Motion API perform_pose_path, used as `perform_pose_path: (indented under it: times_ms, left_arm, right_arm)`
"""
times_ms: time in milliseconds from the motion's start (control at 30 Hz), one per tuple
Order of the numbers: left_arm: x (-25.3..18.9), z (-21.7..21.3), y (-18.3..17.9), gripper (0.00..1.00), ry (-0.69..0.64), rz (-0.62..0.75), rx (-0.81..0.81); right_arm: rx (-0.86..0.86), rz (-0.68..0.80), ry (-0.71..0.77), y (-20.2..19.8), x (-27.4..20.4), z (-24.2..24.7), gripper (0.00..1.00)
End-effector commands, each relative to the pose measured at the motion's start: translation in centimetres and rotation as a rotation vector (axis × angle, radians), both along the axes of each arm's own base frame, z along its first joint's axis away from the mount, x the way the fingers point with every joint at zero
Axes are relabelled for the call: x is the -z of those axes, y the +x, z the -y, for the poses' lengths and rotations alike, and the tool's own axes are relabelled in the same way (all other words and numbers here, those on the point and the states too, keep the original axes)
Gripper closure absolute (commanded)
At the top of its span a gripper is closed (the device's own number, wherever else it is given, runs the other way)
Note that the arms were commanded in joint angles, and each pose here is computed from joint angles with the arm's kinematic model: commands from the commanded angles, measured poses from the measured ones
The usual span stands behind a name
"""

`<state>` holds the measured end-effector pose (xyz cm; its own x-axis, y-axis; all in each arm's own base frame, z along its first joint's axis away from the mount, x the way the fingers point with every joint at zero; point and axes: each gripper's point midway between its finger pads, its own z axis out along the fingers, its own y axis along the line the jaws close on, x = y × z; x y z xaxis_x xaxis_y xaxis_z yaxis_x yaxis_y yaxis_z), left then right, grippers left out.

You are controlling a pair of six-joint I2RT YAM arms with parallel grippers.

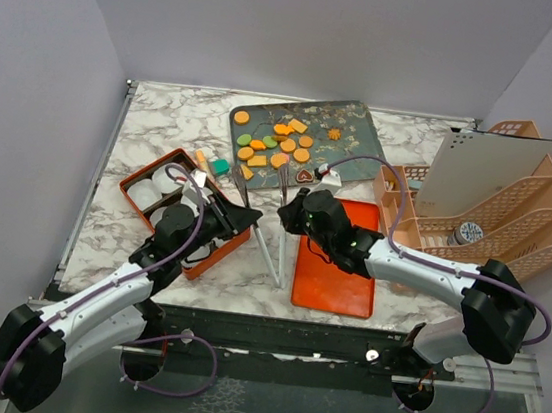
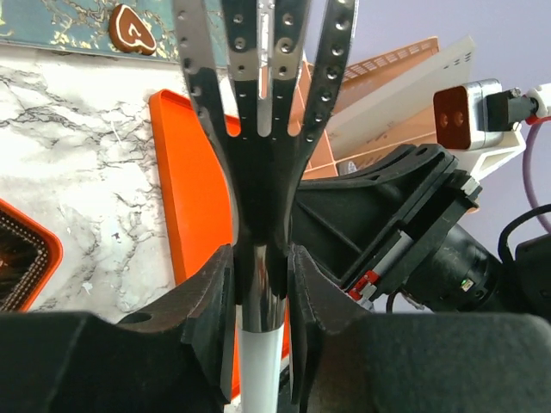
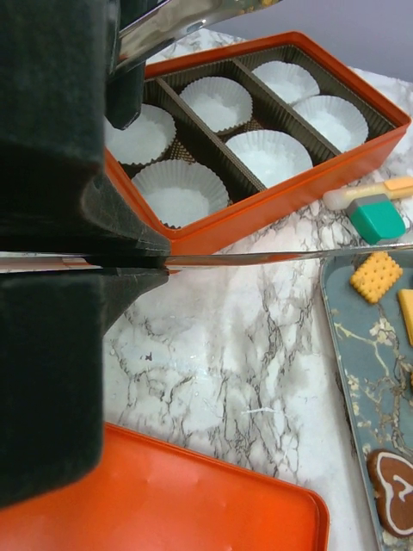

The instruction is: Pack the cookies

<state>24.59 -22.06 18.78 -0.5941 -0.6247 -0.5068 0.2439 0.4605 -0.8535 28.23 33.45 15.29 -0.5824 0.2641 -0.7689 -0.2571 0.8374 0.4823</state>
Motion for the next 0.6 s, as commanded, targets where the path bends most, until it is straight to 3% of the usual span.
perform_pose_path:
  times_ms: [0,100,433,567]
  left_arm:
    - [-0.6,-1.1,0.5,0.88,-0.084,-0.015,-0.094]
    - [-0.6,-1.7,0.6,0.99,-0.123,-0.032,-0.133]
    - [-0.2,-3.4,1.3,1.0,-0.235,-0.097,-0.262]
    - [-0.6,-3.9,1.4,1.0,-0.286,-0.113,-0.293]
  right_arm:
    - [-0.07,0.076,0.081,-0.4,-2.7,-1.5,0.87]
    - [-0.105,0.106,0.087,-0.6,-3.1,-1.7,0.71]
    - [-0.289,0.244,0.046,-2.7,-4.5,-1.6,0.1]
    - [-0.38,0.271,0.022,-4.2,-3.8,-1.4,0.0]
